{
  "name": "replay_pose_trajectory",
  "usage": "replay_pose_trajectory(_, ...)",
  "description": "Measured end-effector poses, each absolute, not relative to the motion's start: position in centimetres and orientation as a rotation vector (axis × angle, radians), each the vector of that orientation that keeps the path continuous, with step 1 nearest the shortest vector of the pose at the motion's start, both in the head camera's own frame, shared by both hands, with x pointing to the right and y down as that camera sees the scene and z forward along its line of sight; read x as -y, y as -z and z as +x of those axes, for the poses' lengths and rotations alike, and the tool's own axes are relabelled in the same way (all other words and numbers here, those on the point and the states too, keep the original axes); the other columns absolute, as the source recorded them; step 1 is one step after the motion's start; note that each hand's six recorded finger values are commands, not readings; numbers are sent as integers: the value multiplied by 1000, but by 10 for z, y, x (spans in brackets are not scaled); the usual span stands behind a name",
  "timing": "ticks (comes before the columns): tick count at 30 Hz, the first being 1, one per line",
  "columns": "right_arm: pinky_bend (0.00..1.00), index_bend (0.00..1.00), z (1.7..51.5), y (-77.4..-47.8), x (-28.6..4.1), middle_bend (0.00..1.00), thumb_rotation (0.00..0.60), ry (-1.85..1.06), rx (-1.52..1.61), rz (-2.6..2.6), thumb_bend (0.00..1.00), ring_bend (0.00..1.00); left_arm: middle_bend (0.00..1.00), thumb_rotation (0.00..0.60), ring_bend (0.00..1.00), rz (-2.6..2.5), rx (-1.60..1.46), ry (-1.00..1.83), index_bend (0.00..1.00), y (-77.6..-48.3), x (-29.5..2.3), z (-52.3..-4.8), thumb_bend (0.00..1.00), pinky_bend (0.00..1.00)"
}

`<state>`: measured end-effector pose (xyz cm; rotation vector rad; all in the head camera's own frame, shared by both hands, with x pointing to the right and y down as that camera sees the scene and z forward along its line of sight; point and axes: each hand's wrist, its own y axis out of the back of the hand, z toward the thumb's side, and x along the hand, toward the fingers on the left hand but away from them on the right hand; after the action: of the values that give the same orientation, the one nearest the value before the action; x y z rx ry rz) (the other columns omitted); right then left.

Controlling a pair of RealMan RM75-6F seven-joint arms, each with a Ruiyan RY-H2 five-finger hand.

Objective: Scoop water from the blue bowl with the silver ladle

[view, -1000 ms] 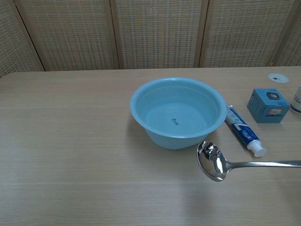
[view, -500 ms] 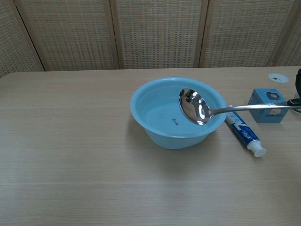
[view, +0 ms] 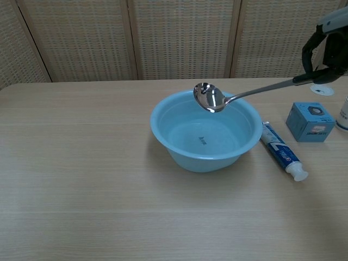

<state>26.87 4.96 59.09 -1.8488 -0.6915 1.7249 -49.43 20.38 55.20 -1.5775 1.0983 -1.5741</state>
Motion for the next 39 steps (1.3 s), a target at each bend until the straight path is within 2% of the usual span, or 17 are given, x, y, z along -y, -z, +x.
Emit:
replay_pose_trajectory(8, 1000, 742, 247, -621, -24, 997, 600, -1834, 549, -1547, 825, 1000, 0, 600, 0, -1591, -1113, 1591, 0, -555, -203, -498, 0, 0)
replay_pose_trajectory(39, 1000, 751, 184, -667, -34, 1000, 600, -1806, 195, -1060, 825, 1000, 0, 600, 0, -1654, -1143, 1606, 0, -561, -199, -501, 0, 0)
